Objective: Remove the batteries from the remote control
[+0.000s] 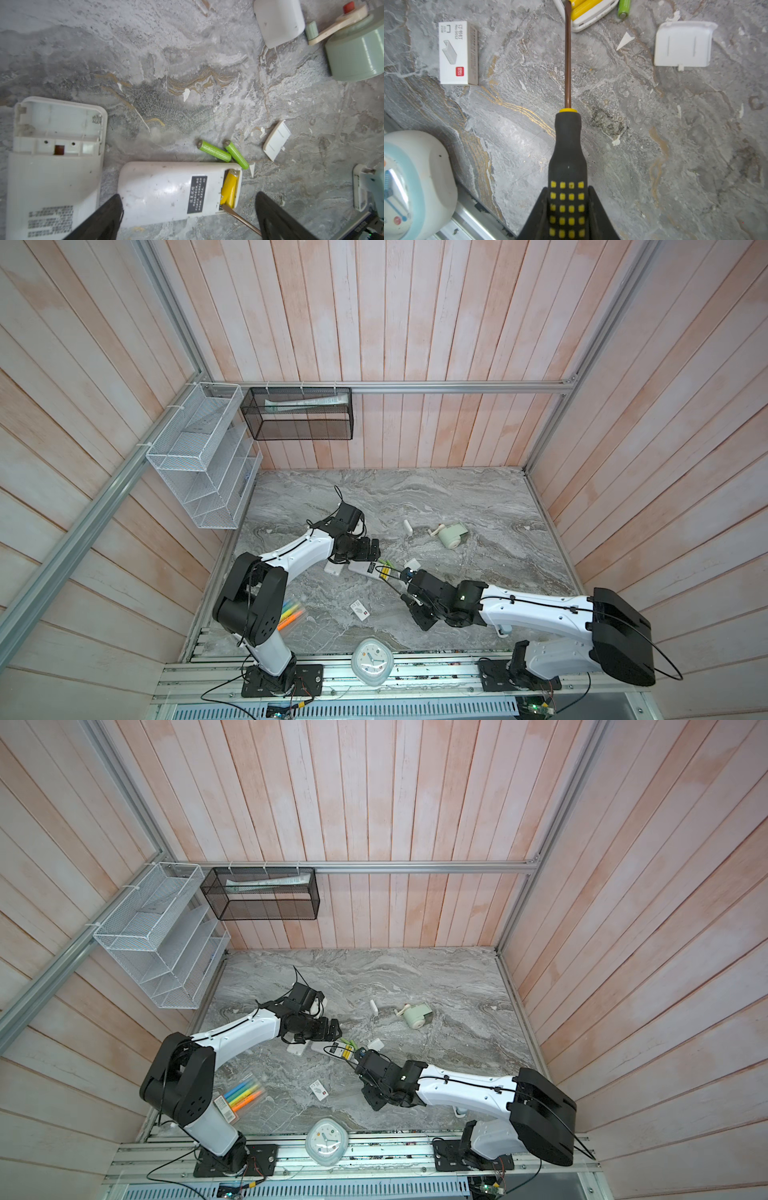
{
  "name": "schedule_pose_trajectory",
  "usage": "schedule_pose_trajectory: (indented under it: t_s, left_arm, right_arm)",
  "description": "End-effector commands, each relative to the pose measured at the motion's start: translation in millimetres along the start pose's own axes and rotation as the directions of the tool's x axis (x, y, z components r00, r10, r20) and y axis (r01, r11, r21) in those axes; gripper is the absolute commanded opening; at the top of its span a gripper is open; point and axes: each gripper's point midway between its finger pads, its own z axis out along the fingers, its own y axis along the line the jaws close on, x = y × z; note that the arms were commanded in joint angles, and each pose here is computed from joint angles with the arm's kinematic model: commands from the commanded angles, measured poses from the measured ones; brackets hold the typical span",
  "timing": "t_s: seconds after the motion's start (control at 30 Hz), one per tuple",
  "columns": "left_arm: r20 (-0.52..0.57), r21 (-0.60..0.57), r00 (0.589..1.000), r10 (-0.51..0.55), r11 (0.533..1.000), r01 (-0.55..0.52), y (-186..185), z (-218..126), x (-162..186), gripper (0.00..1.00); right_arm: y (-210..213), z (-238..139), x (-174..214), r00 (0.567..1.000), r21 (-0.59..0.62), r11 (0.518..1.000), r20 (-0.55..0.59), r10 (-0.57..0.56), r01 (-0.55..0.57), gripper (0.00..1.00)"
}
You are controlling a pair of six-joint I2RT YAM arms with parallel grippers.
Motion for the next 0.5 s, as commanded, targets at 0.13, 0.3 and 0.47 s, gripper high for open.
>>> schedule_pose_trajectory:
  t_s: [0.13, 0.3, 0.47]
  left_arm:
    - [0.038, 0.004, 0.999, 0.039, 0.999, -0.039, -3.0, 11.3, -20.0, 1.00]
    - [0.043, -0.008, 0.998, 0.052, 0.999, -0.051, -1.3, 16.0, -25.3, 1.00]
    - [0.059, -0.040, 0.996, 0.067, 0.997, -0.064, 0.8, 11.4, -34.0, 1.00]
  right_arm:
    - [2.3, 1.8, 3.5, 1.000, -0.024, 1.000, -0.008, 0.007, -0.007, 0.00]
    - [-0.7, -3.7, -3.4, 1.000, -0.012, 1.000, 0.022, 0.011, -0.011, 0.00]
    - [-1.8, -8.5, -4.4, 0.999, -0.011, 1.000, 0.034, 0.004, -0.003, 0.00]
